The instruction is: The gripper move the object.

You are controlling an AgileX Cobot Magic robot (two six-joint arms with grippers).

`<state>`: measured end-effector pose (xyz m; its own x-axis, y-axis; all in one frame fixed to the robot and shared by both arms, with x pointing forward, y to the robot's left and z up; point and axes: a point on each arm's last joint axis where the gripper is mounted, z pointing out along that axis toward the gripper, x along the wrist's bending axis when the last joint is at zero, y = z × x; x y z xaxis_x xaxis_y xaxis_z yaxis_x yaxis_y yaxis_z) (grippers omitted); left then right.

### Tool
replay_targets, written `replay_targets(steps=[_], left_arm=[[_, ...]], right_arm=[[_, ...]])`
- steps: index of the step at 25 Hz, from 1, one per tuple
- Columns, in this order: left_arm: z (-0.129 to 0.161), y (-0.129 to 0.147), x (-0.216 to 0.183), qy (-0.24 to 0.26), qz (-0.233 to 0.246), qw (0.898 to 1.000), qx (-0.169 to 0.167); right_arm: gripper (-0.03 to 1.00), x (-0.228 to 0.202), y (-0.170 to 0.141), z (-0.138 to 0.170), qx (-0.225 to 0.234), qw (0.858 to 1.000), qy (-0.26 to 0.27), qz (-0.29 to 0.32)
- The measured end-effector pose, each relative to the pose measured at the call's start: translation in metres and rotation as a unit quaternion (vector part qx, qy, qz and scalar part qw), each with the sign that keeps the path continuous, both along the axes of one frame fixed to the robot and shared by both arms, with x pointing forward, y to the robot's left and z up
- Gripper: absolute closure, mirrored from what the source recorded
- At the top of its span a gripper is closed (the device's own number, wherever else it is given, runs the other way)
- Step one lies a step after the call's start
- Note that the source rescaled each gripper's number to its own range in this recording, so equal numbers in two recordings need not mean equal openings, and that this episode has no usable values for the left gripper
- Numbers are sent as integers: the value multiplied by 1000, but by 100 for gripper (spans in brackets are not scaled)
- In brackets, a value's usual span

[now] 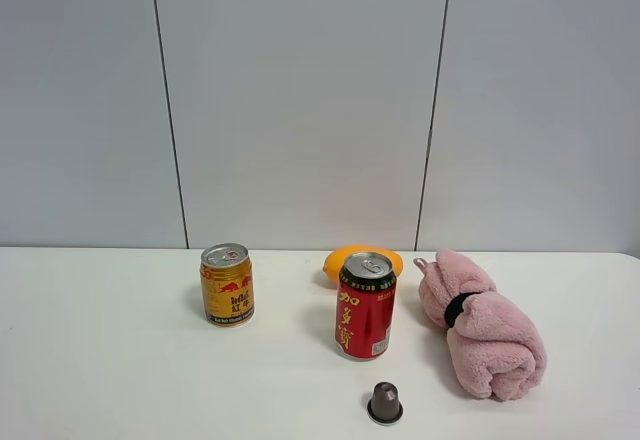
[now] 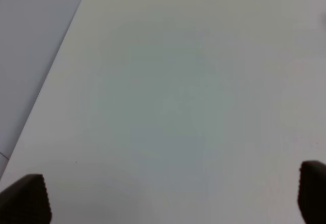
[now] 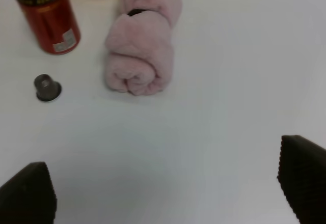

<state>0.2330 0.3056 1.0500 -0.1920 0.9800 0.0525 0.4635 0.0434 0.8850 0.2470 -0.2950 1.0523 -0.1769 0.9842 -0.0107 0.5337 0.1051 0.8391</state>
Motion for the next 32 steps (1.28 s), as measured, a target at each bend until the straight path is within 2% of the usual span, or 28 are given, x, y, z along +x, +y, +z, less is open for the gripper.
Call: replay_targets(steps=[6,19,32], left_arm=[[0,0,0,0,0,1000,0],[0,0,0,0,0,1000,0],[0,0,0,0,0,1000,0]], right_arm=[[1,-5,-1,0,4,999,-17,-28],[1,-12,-2,0,7,999,-38,-29],[1,-14,-5,0,-11,998,-49,-48]])
